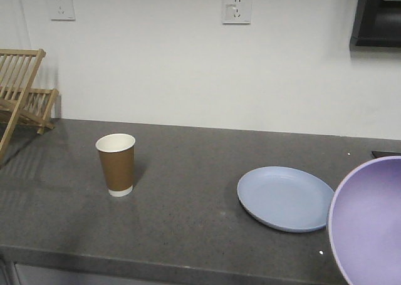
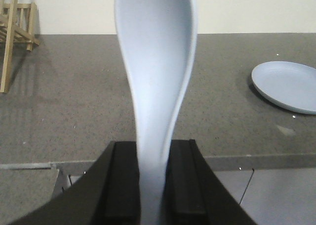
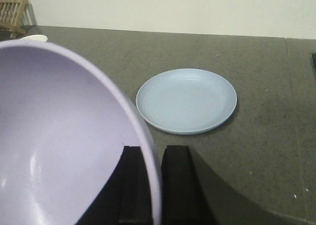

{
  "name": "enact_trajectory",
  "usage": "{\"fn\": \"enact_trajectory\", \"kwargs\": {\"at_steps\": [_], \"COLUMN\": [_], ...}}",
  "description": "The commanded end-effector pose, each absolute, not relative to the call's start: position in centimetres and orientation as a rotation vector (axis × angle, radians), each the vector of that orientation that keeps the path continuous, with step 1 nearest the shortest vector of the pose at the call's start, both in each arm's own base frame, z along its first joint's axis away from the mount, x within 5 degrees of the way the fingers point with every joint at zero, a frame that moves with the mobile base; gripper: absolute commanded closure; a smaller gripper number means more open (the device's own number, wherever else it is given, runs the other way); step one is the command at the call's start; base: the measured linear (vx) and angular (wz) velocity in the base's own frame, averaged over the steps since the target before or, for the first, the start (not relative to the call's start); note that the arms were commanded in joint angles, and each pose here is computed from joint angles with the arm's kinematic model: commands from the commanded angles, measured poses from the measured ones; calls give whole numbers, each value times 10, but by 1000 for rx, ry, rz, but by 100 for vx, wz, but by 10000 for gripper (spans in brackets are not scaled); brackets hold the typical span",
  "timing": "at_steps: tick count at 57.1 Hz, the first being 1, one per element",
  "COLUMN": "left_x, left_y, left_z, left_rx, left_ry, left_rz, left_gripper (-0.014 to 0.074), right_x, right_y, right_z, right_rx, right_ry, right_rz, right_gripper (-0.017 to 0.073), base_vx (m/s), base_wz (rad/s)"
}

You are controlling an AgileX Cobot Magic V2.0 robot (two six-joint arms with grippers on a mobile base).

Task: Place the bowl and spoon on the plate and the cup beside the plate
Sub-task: 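Drive the base to the counter with the paper cup and blue plate, then lower the lavender bowl onto the blue plate with the right gripper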

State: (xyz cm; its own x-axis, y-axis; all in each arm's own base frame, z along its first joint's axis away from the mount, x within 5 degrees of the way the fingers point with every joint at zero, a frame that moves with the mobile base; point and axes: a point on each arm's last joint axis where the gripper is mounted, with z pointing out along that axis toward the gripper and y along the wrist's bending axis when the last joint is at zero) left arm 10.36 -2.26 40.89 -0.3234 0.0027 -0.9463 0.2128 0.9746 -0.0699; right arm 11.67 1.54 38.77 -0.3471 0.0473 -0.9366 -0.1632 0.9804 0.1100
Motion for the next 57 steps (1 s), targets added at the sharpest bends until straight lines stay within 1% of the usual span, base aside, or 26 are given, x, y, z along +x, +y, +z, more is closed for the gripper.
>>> {"fn": "enact_trajectory", "kwargs": {"at_steps": [1,33,57], "left_x": [104,104,104], "left_y": [-23,-23,-23], "left_z": [423,423,423], "left_rx": [136,136,136], "left_ry": [1794,1794,1794], "left_rz": [-236,-236,-236], "left_gripper": [594,594,594], "right_x": [117,117,117], "right_y": [13,13,13], "right_z": [404,404,404], "right_rx": [-58,-58,-58], "right_ry": [1804,1805,1805], "right_rz": [203,203,203], "right_gripper": [568,568,568], "base_vx": [36,34,13], "base_wz": [-2,-11,-19]}}
